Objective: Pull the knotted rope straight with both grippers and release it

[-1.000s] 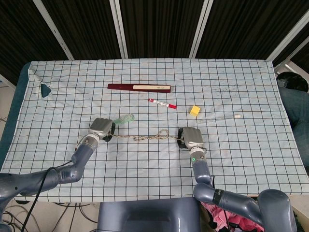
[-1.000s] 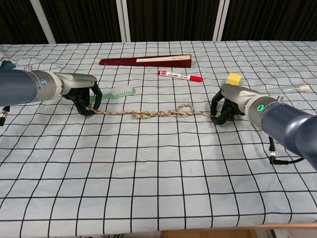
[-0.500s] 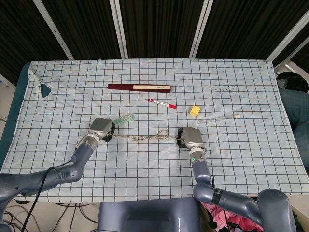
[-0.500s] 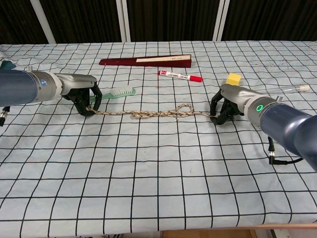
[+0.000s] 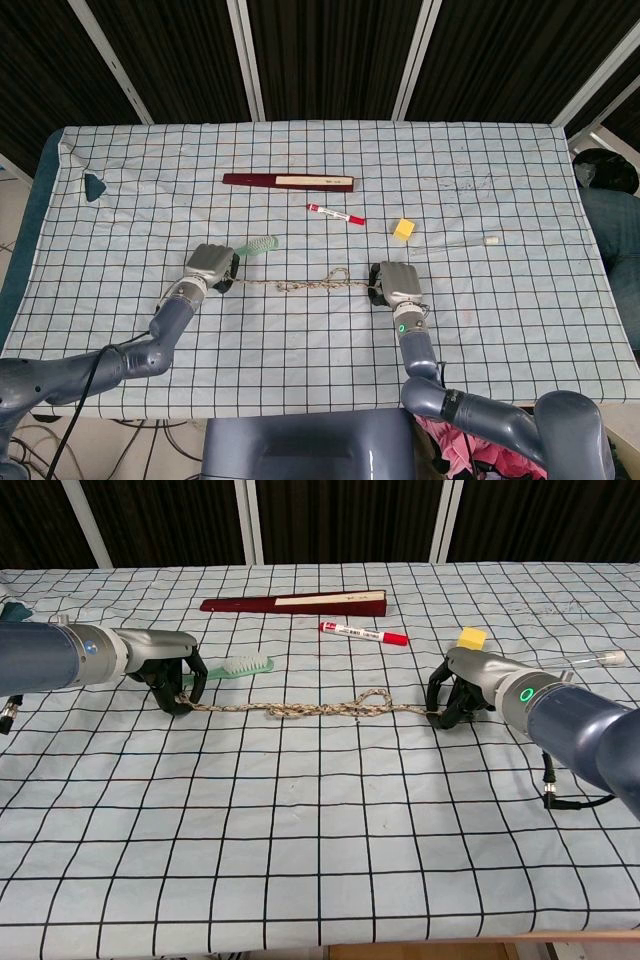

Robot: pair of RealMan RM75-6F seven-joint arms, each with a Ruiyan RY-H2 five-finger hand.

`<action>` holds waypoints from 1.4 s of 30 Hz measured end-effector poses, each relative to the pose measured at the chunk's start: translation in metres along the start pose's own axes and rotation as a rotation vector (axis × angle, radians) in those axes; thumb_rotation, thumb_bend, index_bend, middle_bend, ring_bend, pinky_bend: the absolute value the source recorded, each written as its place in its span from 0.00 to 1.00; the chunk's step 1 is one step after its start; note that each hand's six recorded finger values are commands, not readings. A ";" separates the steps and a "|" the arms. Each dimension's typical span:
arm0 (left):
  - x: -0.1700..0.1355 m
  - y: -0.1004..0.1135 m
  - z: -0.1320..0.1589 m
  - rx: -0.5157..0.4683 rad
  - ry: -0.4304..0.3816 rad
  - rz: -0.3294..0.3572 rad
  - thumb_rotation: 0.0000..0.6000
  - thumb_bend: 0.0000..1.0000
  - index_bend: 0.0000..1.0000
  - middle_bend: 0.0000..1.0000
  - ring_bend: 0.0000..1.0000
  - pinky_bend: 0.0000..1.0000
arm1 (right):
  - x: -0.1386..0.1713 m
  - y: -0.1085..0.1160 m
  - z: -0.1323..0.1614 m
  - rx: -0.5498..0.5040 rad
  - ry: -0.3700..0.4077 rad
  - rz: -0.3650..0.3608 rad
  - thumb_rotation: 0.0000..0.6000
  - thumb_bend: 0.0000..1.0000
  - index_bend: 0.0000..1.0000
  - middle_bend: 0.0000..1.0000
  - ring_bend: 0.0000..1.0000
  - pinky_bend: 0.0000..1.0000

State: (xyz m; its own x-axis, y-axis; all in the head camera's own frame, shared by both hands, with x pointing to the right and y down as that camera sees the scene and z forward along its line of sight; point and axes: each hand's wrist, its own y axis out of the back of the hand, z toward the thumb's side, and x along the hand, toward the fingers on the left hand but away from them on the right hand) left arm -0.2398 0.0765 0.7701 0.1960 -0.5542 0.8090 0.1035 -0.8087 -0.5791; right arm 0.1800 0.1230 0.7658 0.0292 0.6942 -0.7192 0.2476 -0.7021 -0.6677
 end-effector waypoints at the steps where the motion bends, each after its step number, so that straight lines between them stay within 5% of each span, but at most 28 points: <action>1: 0.000 0.000 0.000 0.000 -0.001 0.000 1.00 0.46 0.61 1.00 1.00 1.00 | 0.000 0.000 0.000 -0.002 0.001 0.000 1.00 0.50 0.64 0.97 1.00 0.98; 12: -0.001 0.006 0.004 -0.006 -0.007 0.020 1.00 0.49 0.62 1.00 1.00 1.00 | 0.001 0.004 0.001 -0.003 0.004 -0.010 1.00 0.50 0.65 0.97 1.00 0.98; 28: -0.014 0.033 -0.004 -0.023 -0.003 0.082 1.00 0.49 0.64 1.00 1.00 1.00 | 0.008 0.058 -0.005 -0.036 0.014 -0.097 1.00 0.50 0.65 0.97 1.00 0.98; 42: -0.025 0.049 -0.031 -0.036 0.042 0.123 1.00 0.49 0.64 1.00 1.00 1.00 | 0.015 0.091 -0.040 0.017 -0.042 -0.140 1.00 0.50 0.65 0.97 1.00 0.98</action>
State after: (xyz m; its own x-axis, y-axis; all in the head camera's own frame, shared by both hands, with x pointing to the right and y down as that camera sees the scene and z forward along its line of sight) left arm -0.2697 0.0446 0.7246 0.1641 -0.6567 0.7361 0.0458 -0.7403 -0.6707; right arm 0.2420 0.0760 0.7018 -0.0449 0.7787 -0.6258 0.2299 -0.6015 -0.7650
